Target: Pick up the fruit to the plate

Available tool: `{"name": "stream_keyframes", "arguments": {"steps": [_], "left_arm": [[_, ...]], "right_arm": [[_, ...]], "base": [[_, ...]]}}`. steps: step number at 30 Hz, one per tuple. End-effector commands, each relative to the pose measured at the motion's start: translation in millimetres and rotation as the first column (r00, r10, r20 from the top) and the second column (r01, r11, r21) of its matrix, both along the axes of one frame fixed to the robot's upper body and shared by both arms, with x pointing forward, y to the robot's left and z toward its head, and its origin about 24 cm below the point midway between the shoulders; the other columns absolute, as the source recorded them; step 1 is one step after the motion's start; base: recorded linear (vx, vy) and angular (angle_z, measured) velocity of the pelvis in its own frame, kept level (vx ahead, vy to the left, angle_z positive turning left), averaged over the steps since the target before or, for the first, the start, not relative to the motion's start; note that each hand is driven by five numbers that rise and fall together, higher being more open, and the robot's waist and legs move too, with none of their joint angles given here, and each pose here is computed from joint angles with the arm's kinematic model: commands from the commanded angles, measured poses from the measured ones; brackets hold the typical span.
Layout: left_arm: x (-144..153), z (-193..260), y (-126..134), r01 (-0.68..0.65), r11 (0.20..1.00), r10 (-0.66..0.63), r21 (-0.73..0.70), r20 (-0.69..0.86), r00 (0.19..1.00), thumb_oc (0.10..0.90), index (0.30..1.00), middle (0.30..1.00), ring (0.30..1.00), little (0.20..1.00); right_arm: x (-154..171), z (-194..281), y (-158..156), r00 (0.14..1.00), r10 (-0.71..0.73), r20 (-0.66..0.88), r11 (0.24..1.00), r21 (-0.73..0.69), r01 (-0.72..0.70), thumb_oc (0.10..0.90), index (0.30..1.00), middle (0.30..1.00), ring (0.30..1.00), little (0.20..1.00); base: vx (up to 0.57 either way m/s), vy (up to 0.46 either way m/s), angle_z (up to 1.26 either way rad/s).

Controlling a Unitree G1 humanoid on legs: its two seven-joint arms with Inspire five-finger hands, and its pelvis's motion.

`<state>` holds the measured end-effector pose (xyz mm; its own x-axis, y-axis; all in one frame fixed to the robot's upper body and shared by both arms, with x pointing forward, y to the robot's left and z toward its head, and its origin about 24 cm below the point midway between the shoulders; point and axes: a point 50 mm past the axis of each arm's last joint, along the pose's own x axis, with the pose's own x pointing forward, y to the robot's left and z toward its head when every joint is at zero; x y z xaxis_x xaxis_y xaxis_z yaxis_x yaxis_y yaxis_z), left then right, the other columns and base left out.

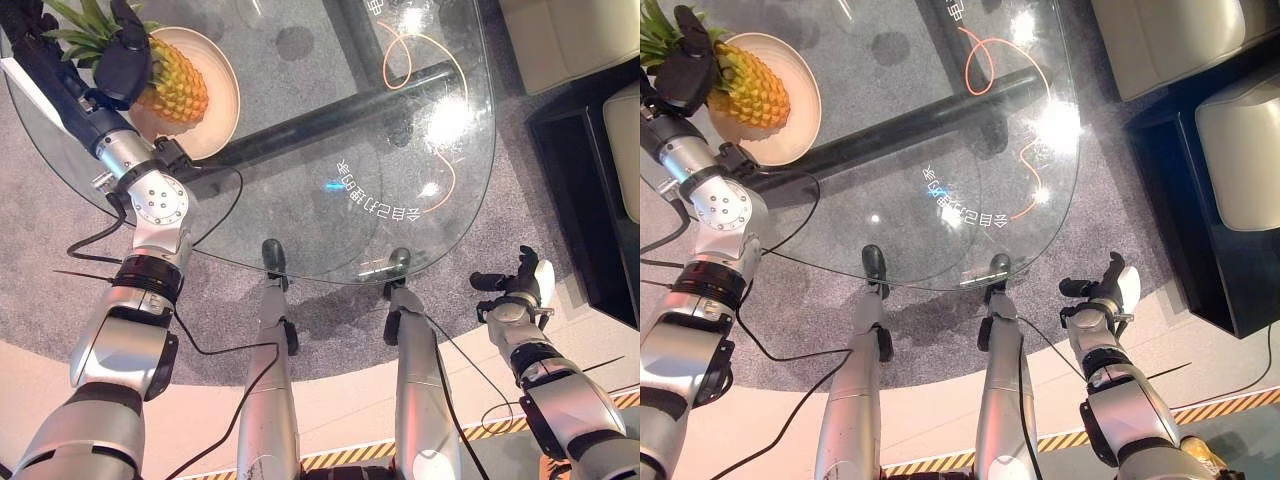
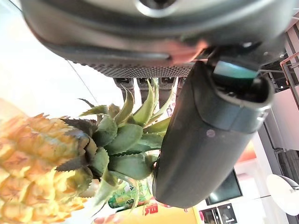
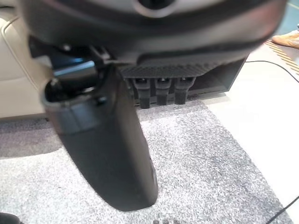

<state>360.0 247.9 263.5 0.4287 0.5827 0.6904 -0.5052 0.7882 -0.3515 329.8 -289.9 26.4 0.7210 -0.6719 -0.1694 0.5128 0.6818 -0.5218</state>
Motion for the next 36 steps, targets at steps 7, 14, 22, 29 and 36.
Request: {"name": "stream_keyframes", "arguments": {"steps": [7, 14, 22, 29, 36], "left_arm": [[-25, 44, -3, 0.039, 0.995, -0.064, 0.092, 0.277, 0.959, 0.800, 0.900, 0.900, 0.900, 0.900], [-34, 50, -14, 0.082, 0.987, -0.124, 0.137, 0.333, 0.935, 0.800, 0.900, 0.900, 0.900, 0.900], [-40, 55, -20, 0.130, 0.976, -0.186, 0.177, 0.352, 0.917, 0.800, 0.900, 0.900, 0.900, 0.900], [-36, 50, -12, 0.191, 0.971, -0.225, 0.146, 0.268, 0.937, 0.800, 0.900, 0.900, 0.900, 0.900], [-31, -4, 31, 0.277, 0.961, -0.277, 0.000, 0.056, 0.959, 0.800, 0.900, 0.900, 0.900, 0.900]], "right_arm": [[-29, -18, -25, 0.987, -0.159, -0.027, 0.987, -0.007, 0.159, 0.800, 0.900, 0.900, 0.900, 0.900], [-36, -27, -24, 0.983, -0.179, -0.043, 0.984, 0.014, 0.180, 0.800, 0.900, 0.900, 0.900, 0.900], [-45, -33, -33, 0.975, -0.212, -0.072, 0.976, 0.024, 0.214, 0.800, 0.900, 0.900, 0.900, 0.900], [-59, -44, -38, 0.966, -0.230, -0.120, 0.972, 0.023, 0.234, 0.800, 0.900, 0.900, 0.900, 0.900], [-102, -78, -45, 0.944, -0.243, -0.222, 0.965, 0.041, 0.258, 0.800, 0.900, 0.900, 0.900, 0.900]], "base": [[0.00, -0.005, 0.00], [0.00, -0.047, 0.01], [0.00, -0.029, 0.03], [0.01, -0.003, 0.01], [0.06, -0.022, 0.03]]}}
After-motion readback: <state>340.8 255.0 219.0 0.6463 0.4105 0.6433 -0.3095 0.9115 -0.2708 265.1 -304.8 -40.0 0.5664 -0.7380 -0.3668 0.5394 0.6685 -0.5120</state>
